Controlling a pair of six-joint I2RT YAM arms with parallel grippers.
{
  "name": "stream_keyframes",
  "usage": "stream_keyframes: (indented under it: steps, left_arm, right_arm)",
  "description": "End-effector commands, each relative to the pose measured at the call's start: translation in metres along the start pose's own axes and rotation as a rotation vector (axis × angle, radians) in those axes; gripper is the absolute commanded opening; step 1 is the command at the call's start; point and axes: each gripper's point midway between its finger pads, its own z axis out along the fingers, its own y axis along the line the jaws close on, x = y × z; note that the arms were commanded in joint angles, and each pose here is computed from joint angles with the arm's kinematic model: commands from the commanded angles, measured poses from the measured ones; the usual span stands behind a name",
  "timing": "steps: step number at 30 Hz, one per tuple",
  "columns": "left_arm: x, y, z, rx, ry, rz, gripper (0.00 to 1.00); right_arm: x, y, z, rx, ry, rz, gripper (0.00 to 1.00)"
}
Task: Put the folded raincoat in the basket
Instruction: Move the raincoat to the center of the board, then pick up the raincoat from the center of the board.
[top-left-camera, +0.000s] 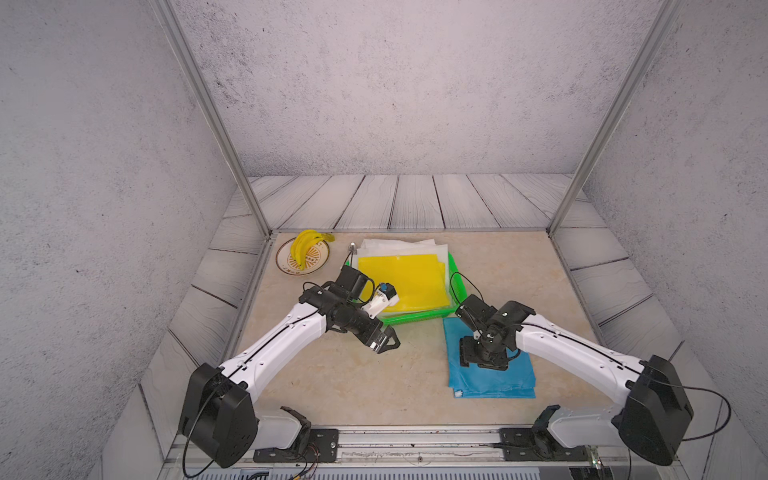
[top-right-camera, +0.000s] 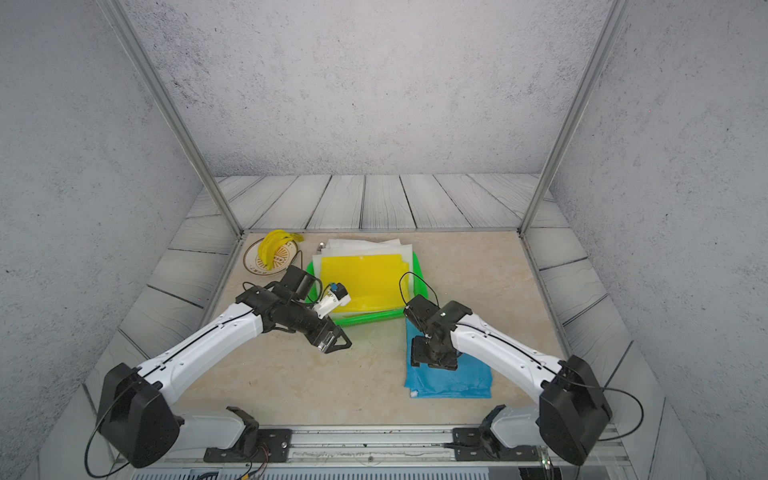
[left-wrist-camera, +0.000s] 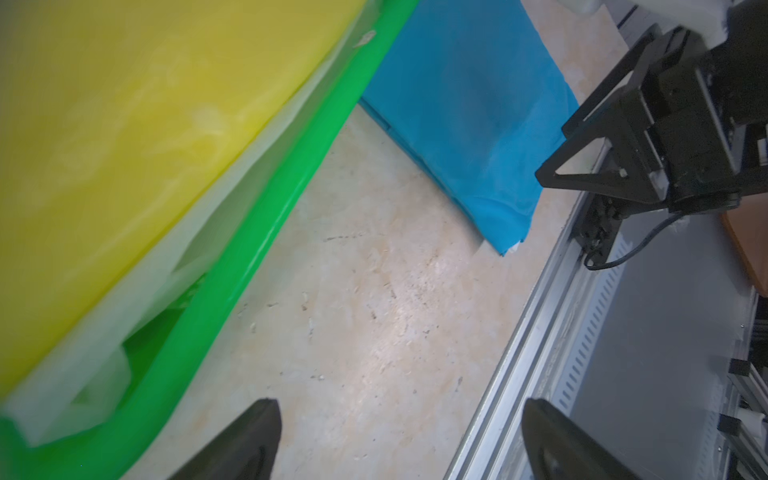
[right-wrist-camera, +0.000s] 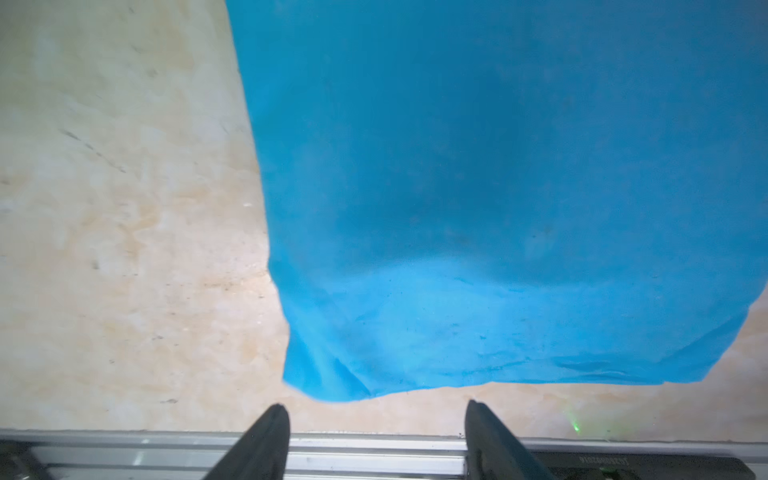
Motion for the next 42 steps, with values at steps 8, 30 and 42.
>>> stream_keyframes:
  steps: [8, 30, 42]
  left_arm:
    - [-0.027, -0.044, 0.072, 0.066, -0.014, 0.079, 0.96]
    - [-0.011, -0.119, 0.167, 0.136, 0.015, 0.847, 0.98]
    - [0.039, -0.084, 0.178, 0.219, 0.207, 0.955, 0.98]
  right_arm:
    - [-0.04, -0.082, -0.011, -0.068, -0.138, 0.31, 0.71]
    - [-0.039, -0.134, 0.082, -0.402, 0.04, 0.663, 0.69]
    - [-0.018, -0.094, 0.077, -0.487, 0.157, 0.542, 0.64]
